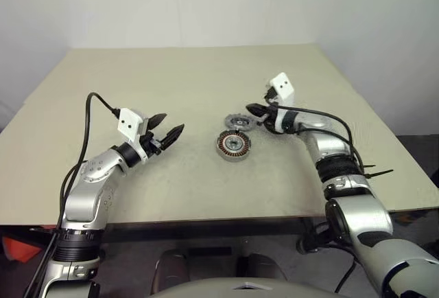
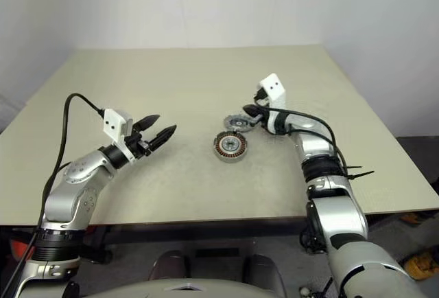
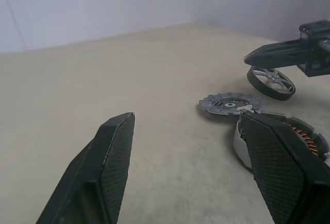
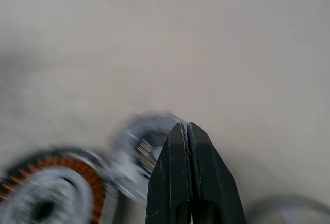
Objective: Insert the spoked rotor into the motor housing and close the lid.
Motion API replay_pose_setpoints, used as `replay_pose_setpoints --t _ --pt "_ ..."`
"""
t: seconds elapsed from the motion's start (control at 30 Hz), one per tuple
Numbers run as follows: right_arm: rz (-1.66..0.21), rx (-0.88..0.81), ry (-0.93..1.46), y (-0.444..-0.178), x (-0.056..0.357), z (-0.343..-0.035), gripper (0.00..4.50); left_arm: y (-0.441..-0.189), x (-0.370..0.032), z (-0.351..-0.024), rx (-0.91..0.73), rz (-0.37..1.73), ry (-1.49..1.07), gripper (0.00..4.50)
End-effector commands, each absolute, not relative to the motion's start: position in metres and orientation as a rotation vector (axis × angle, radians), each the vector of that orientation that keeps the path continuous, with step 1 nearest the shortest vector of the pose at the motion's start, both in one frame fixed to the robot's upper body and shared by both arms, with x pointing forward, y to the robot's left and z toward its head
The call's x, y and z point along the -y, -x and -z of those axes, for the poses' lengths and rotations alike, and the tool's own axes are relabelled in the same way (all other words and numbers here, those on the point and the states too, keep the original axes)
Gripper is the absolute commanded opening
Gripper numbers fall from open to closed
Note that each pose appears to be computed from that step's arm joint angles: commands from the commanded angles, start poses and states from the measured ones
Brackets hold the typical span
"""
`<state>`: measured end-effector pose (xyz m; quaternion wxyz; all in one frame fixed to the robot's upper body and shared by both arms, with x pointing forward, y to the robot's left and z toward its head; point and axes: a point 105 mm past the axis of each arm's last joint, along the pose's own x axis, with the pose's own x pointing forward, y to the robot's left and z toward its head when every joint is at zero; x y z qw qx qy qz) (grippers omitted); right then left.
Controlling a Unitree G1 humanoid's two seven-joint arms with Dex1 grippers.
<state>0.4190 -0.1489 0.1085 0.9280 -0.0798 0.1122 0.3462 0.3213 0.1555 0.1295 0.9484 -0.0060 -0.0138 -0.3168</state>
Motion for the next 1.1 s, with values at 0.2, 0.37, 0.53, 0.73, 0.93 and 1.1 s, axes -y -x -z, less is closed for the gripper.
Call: replay_pose_setpoints --t 0.2,0.37,0.53,0.73,0.93,1.1 --pt "-0.459 -0.201 0.167 -0.435 0.213 -0.137 1.25 -0.316 -0.145 -0.14 0.059 0.701 0.027 3.46" --pt "-0.33 -0.265 0.03 -0.438 0.239 -0.131 1.25 -0.317 -0.141 -0.138 0.055 0.709 0.029 3.46" --pt "-0.266 -0.35 -0.09 -0.432 0.253 -0.112 1.25 -0.314 -0.14 -0.135 0.052 0.713 0.03 3.46" --pt "-0.245 -0.395 -0.223 -0.429 0.258 -0.104 1.25 -0.311 -0.14 -0.133 0.046 0.713 0.029 3.46" --pt "-0.247 -0.424 -0.309 -0.426 0.256 -0.097 1.25 -0.311 -0.141 -0.131 0.041 0.708 0.023 3.46" --pt "-0.259 -0.434 -0.343 -0.426 0.25 -0.094 1.25 -0.311 -0.143 -0.13 0.038 0.704 0.017 3.46"
